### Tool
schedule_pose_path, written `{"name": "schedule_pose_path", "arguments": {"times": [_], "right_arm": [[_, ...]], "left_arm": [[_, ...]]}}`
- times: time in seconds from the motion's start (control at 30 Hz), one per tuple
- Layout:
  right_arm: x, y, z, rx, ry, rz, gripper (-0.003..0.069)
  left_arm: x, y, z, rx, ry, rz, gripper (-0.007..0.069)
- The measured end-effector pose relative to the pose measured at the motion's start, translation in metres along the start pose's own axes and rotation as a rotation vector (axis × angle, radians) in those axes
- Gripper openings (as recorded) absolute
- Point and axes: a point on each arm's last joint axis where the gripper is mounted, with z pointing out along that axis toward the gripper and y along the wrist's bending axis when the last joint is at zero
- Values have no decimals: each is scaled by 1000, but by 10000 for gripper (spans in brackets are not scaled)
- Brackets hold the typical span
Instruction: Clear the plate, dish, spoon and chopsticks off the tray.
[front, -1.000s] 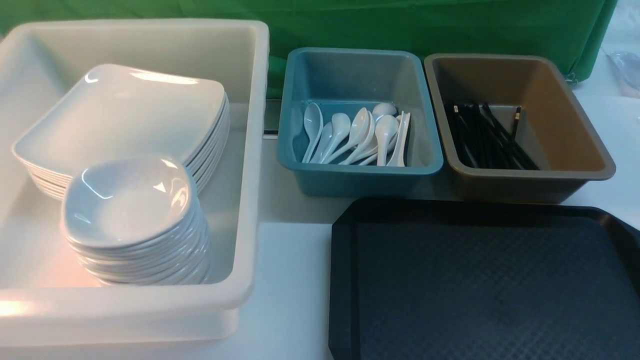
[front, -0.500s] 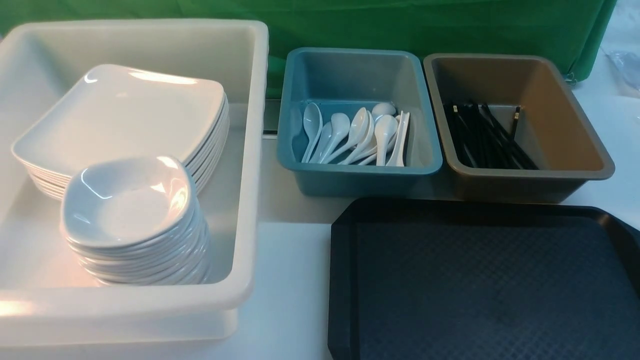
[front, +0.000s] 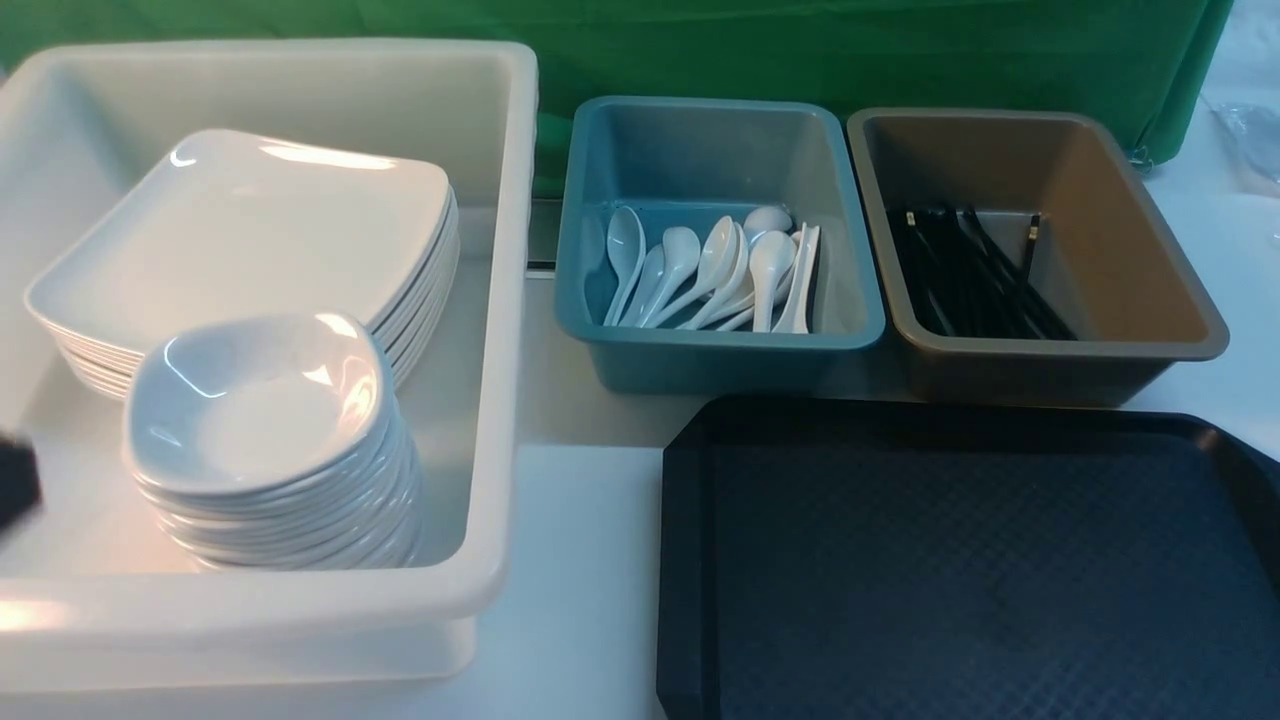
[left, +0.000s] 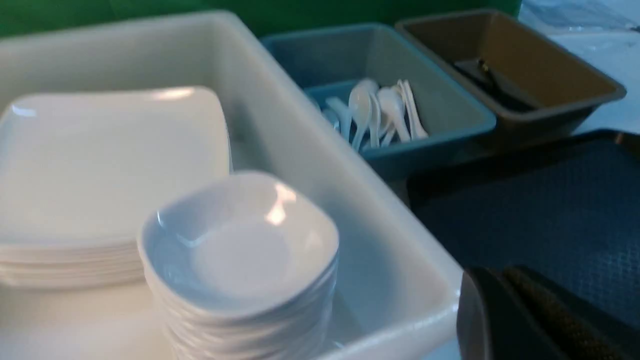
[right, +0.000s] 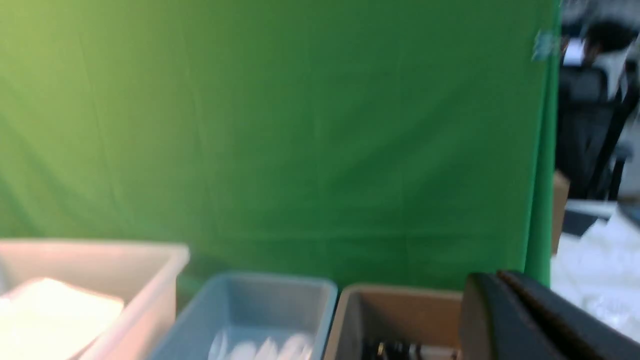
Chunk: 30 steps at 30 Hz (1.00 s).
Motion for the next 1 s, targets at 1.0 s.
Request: {"name": "schedule_pose_path", "arguments": {"times": [1.0], "right_arm": [[51,-7,-23,54,-211,-3,137]], "left_arm": [[49,7,20,-46,-152,-61,14]]}}
